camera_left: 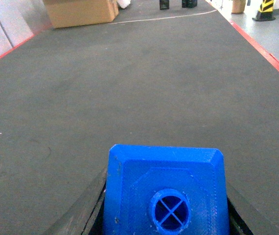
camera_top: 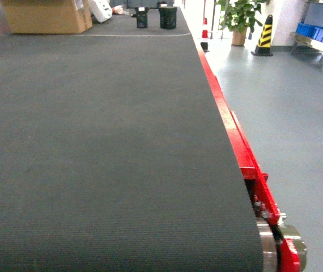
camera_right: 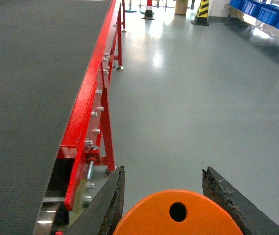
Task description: Sort blue parts and orange caps into right shelf containers
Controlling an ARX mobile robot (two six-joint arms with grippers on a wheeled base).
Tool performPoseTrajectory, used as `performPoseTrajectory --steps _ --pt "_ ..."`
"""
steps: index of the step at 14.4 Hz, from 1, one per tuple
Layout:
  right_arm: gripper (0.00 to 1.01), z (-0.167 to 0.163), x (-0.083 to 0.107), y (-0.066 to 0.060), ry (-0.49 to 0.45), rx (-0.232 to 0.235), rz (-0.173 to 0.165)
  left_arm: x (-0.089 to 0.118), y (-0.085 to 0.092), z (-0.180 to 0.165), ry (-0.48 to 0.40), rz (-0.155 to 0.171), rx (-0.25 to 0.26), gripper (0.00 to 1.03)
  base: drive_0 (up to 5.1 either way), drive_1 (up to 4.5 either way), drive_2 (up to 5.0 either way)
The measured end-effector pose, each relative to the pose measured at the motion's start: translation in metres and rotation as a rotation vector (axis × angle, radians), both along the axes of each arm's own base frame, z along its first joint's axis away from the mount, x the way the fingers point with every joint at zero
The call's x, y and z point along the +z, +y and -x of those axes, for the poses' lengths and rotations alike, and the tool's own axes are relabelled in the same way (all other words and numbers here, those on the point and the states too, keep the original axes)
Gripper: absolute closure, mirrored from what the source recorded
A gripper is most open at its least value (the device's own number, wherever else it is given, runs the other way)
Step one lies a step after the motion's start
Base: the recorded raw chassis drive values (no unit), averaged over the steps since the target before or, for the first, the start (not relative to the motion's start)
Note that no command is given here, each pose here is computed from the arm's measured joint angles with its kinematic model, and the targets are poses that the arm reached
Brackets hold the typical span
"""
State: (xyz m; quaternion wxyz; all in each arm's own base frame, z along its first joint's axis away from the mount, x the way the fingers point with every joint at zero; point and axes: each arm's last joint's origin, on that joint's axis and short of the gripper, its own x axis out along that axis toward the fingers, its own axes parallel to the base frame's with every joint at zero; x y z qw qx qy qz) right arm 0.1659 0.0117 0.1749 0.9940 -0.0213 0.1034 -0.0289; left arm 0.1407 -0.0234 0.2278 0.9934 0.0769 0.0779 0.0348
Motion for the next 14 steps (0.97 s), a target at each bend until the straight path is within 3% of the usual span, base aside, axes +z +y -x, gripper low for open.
performPoseTrajectory --steps 14 --pt "0.60 0.0000 0.0005 0.0001 -0.005 0.001 -0.001 -0.0002 0.0000 0.0001 0.001 0.000 -0.001 0.58 0.0 0.00 0.0"
